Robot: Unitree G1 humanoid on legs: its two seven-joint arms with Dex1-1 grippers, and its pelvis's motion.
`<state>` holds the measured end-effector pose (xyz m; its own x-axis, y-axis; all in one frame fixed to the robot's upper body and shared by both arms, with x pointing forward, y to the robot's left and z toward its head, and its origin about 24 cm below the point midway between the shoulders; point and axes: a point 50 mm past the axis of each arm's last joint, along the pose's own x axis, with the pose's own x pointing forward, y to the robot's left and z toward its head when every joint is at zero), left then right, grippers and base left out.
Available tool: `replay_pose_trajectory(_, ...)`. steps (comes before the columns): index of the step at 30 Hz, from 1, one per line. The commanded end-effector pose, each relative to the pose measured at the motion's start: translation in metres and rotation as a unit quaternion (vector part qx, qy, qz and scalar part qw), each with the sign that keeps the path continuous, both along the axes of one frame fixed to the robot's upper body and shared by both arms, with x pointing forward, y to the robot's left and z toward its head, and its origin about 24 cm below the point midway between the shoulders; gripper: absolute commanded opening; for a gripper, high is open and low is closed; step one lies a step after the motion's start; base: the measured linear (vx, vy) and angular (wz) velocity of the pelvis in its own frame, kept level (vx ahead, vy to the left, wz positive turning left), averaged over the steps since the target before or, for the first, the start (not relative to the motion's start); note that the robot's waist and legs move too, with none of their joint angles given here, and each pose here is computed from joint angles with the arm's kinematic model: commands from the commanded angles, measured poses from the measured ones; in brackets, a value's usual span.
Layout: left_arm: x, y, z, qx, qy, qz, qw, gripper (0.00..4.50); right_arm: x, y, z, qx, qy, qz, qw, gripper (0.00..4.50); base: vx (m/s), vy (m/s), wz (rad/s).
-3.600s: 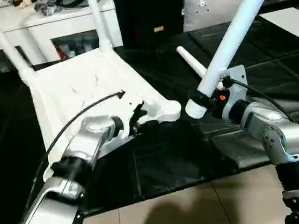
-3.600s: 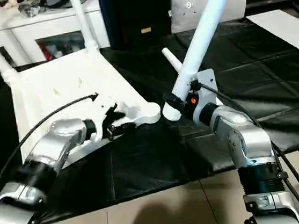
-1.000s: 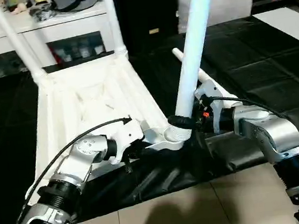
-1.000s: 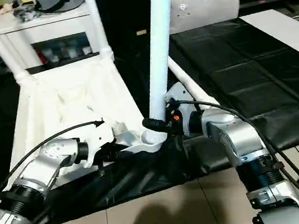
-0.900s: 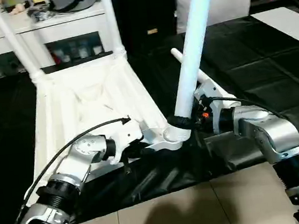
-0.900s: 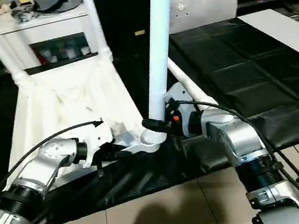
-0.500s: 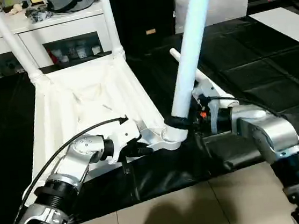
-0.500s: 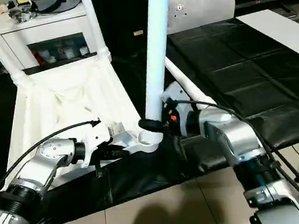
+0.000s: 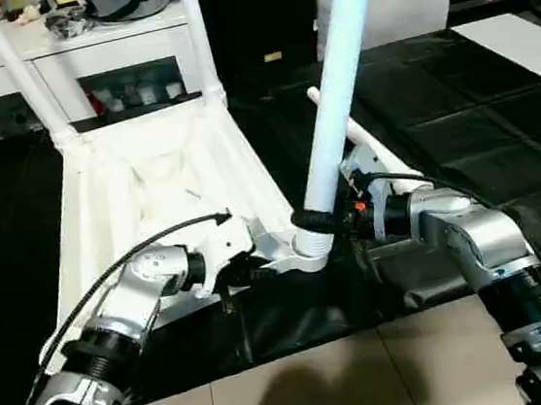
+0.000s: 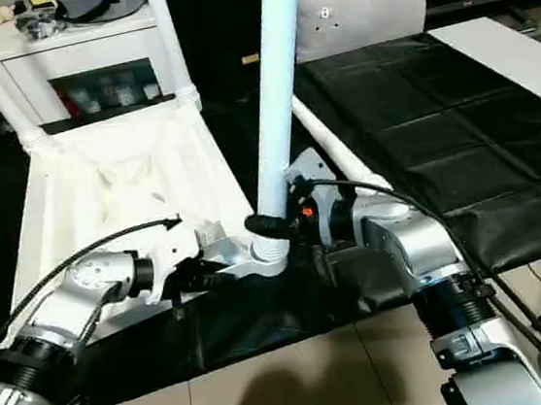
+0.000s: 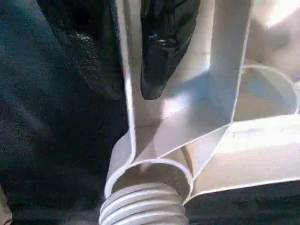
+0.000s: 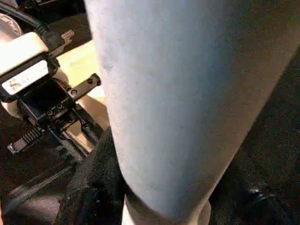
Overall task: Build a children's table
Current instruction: Insert table leg to table base
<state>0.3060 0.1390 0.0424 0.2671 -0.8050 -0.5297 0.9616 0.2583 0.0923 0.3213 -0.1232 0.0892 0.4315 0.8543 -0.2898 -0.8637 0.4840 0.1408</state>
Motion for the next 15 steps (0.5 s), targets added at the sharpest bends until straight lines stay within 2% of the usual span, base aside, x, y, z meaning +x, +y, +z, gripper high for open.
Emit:
replay_pose_trajectory(1, -0.0006, 0.0117, -0.0046, 0.011, 0.010, 0.018, 1.000, 0.85, -0.0006, 0.0010, -0.0052, -0.008, 0.007, 0.001, 1.000, 1.91, 0.000, 0.000, 0.00)
replay_pose_trajectory(5, 0.0006, 0.0162, -0.0047, 0.013, 0.013, 0.027, 0.999, 0.85, -0.0016, 0.0021, -0.0066, -0.007, 0.008, 0.003, 1.000, 1.91, 0.000, 0.000, 0.00)
replay_pose_trajectory(6, 0.0009, 0.0179, -0.0047, 0.014, 0.014, 0.029, 0.999, 0.57, -0.0017, 0.0021, -0.0069, -0.008, 0.008, 0.003, 1.000, 1.91, 0.000, 0.000, 0.00)
replay_pose_trajectory(9, 0.0007, 0.0196, -0.0050, 0.015, 0.016, 0.029, 0.999, 0.47, -0.0018, 0.0020, -0.0070, -0.008, 0.009, 0.004, 1.000, 1.91, 0.000, 0.000, 0.00)
replay_pose_trajectory(10, -0.0006, 0.0210, -0.0064, 0.021, 0.021, 0.025, 0.999, 0.20, -0.0019, 0.0019, -0.0072, -0.009, 0.008, 0.004, 1.000, 1.91, 0.000, 0.000, 0.00)
replay_pose_trajectory(15, -0.0026, 0.0210, -0.0090, 0.027, 0.026, 0.021, 0.999, 0.02, -0.0018, 0.0020, -0.0079, -0.011, 0.009, 0.006, 1.000, 1.91, 0.000, 0.000, 0.00)
